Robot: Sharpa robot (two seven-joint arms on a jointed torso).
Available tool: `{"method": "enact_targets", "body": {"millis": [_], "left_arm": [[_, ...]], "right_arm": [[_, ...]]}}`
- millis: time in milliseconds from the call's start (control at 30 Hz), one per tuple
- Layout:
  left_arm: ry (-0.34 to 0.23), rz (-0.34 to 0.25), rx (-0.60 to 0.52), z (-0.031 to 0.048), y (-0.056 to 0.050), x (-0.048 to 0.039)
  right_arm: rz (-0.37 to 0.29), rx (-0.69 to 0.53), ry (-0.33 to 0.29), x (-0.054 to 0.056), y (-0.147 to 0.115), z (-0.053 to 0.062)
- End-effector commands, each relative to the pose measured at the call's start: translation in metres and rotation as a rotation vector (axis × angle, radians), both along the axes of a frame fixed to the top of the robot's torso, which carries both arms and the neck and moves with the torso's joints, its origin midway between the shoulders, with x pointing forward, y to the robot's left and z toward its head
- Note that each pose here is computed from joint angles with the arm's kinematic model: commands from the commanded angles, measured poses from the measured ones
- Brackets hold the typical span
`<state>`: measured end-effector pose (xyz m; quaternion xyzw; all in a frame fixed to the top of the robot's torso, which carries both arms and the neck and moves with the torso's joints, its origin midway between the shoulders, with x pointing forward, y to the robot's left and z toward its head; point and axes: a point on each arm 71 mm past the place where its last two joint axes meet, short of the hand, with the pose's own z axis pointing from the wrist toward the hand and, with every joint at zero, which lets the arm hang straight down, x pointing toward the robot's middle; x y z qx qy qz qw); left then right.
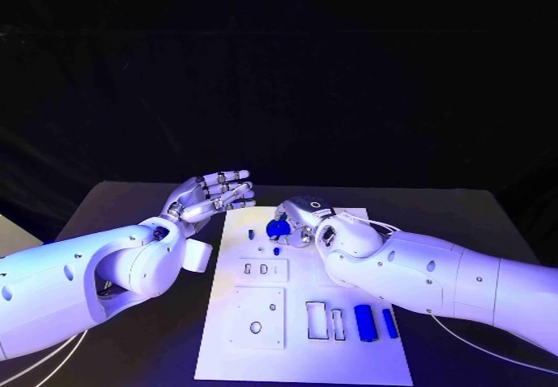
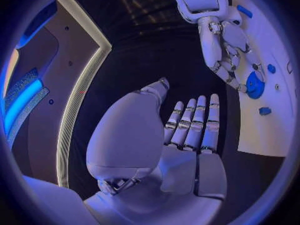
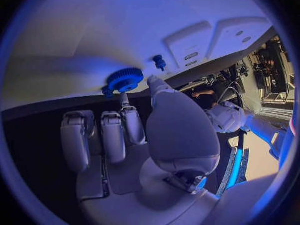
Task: Assemble the parts on the task board
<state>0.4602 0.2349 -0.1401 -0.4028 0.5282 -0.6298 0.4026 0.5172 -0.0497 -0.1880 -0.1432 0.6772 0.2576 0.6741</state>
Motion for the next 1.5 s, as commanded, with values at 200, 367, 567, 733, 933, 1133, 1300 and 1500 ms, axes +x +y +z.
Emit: {"method": "enact_targets", "body": {"millis": [200,367,567,733,933,1133,1300,1500], "left_arm": [[0.011,-0.021,-0.005,0.0,-0.002,-0.0004],[0.011,-0.021,-0.005,0.0,-0.002,-0.0006],[0.012,-0.02,-0.005,0.0,-0.001,-0.0008],[0.016,-0.025,-0.005,-0.0002,0.0,-0.0009],[0.02,-0.029,-0.005,-0.0007,0.0,-0.0007],[0.024,-0.033,-0.005,-0.0009,0.0,-0.0009],[0.025,-0.036,-0.005,-0.0013,0.0,-0.0009],[0.02,-0.044,-0.009,-0.0017,0.0,0.0]], "right_arm": [[-0.013,-0.05,0.055,0.002,-0.006,-0.008],[-0.029,-0.051,0.054,0.004,-0.01,-0.008],[-0.023,0.008,0.017,0.003,-0.016,-0.003],[0.016,0.13,-0.029,0.001,-0.023,0.004],[0.01,0.197,-0.069,-0.002,-0.037,0.013],[-0.012,0.224,-0.054,-0.007,-0.061,0.026],[-0.003,0.207,-0.017,-0.011,-0.096,0.043],[-0.03,0.254,0.06,-0.015,-0.147,0.056]]}}
